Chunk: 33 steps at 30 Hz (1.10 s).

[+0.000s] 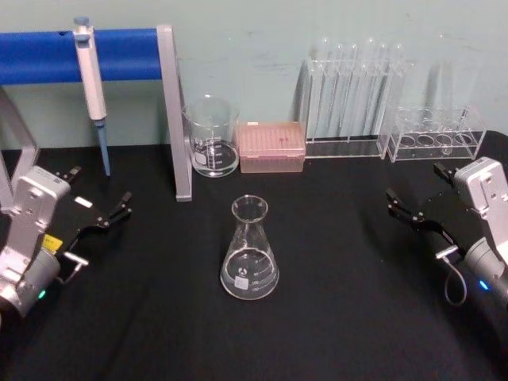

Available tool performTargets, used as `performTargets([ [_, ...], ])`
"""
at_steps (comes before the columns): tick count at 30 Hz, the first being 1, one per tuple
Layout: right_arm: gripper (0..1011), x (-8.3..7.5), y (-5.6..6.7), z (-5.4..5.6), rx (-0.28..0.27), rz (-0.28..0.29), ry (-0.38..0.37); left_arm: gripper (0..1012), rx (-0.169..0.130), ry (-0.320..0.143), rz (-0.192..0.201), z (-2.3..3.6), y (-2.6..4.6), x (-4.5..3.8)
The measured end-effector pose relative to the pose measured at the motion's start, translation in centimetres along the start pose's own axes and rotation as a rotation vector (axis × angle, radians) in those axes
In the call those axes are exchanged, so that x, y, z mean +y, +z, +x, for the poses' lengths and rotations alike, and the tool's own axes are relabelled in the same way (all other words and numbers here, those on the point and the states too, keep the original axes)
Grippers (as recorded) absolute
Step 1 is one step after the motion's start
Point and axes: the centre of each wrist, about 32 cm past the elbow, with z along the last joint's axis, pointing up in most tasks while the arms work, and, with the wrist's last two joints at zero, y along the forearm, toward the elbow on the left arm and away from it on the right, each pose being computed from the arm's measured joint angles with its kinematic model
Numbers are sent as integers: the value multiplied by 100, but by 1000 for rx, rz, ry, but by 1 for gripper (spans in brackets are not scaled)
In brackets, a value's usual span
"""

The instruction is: Grasp the erlenmeyer flask with one hand, shake it three times, then place it back.

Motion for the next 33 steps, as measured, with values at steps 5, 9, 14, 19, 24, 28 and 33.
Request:
performTargets([
  [5, 1000, 0, 0, 0, 0, 0, 0, 1001, 0, 0, 0, 0, 0, 0],
  [9, 1000, 0, 0, 0, 0, 0, 0, 1001, 0, 0, 0, 0, 0, 0],
  [14, 1000, 0, 0, 0, 0, 0, 0, 1001, 0, 0, 0, 0, 0, 0],
  [19, 1000, 0, 0, 0, 0, 0, 0, 1001, 0, 0, 0, 0, 0, 0],
  [24, 1000, 0, 0, 0, 0, 0, 0, 1001, 0, 0, 0, 0, 0, 0],
  [28, 1000, 0, 0, 0, 0, 0, 0, 1001, 0, 0, 0, 0, 0, 0],
  [33, 1000, -4, -1, 18, -3, 0, -3, 1001, 0, 0, 0, 0, 0, 0],
])
